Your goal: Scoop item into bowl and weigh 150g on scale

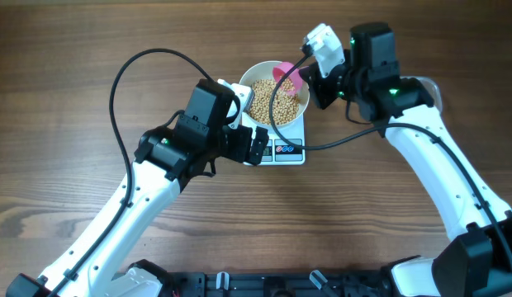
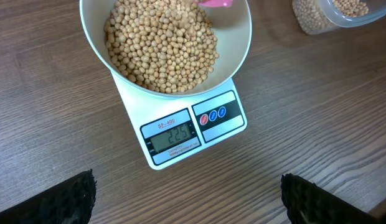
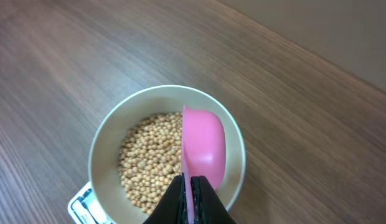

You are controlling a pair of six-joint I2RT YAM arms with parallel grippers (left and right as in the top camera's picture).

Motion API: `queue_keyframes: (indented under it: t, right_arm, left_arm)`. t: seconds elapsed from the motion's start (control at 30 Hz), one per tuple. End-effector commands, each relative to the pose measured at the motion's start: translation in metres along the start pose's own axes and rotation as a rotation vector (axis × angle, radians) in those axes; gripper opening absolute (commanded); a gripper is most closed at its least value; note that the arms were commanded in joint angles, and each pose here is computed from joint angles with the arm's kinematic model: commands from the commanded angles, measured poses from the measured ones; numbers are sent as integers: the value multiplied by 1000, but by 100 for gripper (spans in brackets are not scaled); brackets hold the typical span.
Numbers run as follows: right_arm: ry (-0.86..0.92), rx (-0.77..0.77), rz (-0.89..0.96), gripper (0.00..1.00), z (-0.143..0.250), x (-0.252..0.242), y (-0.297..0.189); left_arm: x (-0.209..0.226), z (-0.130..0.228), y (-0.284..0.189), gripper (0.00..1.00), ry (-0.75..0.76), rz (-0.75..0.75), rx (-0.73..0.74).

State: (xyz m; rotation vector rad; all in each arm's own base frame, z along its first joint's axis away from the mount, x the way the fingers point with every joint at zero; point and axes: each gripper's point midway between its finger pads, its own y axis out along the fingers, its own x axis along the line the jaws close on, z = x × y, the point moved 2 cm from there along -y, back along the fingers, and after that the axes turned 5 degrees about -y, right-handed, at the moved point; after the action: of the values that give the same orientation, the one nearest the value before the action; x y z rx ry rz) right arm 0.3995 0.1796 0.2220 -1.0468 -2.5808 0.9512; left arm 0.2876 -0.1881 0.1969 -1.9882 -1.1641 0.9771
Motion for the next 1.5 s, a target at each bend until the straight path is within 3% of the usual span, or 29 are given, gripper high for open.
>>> queue_keyframes:
  t: [0.0, 0.97, 1.27, 1.47]
  right_arm:
    - [-124, -52, 15, 5, -25, 14, -10]
    - [-174, -72, 67, 4, -36, 16, -11]
    - [78, -35, 2, 4, -25, 25, -10]
    - [72, -48, -35, 4, -27, 30, -10]
  left_arm:
    - [1, -7, -4, 100, -8, -4, -24]
    - [1, -7, -4, 100, -8, -4, -24]
    - [1, -7, -4, 100, -8, -3, -24]
    - [1, -7, -4, 100, -8, -4, -24]
